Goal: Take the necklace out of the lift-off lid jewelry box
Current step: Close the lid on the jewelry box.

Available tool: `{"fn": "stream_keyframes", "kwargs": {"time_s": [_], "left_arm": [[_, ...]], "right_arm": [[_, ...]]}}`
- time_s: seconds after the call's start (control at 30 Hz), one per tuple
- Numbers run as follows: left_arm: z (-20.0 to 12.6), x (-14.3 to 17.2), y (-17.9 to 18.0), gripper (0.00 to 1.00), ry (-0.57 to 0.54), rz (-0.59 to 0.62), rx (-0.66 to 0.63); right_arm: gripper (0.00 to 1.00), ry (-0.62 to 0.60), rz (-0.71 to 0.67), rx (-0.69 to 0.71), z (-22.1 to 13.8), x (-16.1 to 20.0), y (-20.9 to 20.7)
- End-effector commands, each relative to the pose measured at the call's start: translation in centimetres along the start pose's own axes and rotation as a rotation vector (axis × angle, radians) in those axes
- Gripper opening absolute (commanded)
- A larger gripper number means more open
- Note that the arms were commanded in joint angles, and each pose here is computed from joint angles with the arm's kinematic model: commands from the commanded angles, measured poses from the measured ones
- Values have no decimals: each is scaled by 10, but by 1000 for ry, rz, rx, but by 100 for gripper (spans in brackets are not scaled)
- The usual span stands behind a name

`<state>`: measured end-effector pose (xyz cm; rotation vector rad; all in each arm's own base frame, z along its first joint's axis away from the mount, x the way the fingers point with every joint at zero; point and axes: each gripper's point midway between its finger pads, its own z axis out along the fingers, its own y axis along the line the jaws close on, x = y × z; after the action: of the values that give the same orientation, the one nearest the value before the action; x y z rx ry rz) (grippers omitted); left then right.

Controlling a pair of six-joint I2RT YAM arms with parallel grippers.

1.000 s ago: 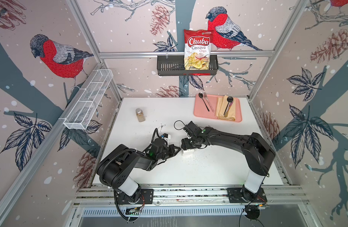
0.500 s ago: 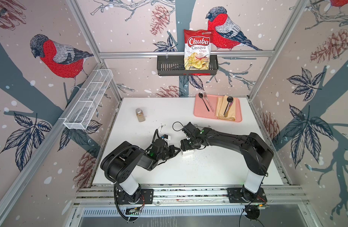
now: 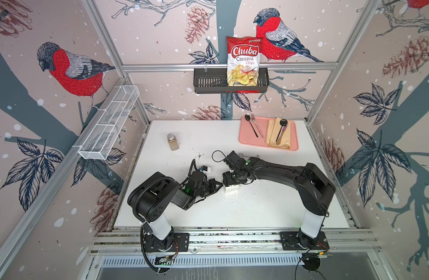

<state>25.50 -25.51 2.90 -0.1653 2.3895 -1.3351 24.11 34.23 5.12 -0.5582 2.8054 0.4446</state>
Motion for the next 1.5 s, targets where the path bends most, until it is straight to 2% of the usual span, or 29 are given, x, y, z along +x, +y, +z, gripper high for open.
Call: {"fn": "stream_keyframes", "kwargs": {"time_s": [0.0, 0.27, 0.6, 0.9, 1.17, 1.3, 1.47], "left_arm": [[1, -8, -26, 6, -18, 36, 94], [3, -7, -28, 6, -13, 40, 97], [7, -5, -31, 6, -4, 44, 98], [8, -4, -30, 6, -1, 42, 95], [5, -3, -30, 6, -2, 46, 86], [2, -3, -29, 6, -2, 60, 64], [-8, -8, -28, 12, -17, 90, 29]], "right_arm": [[72, -6, -11, -132, -4, -4, 25], [72, -11, 13, -199, -8, -4, 28], [72, -12, 13, -210, -8, -3, 30], [72, 10, 29, -28, 7, 1, 10], [74, 39, -11, 126, 20, 12, 0], [80, 15, -2, 142, 12, 8, -2], [85, -36, 16, 103, -7, -6, 3]]}}
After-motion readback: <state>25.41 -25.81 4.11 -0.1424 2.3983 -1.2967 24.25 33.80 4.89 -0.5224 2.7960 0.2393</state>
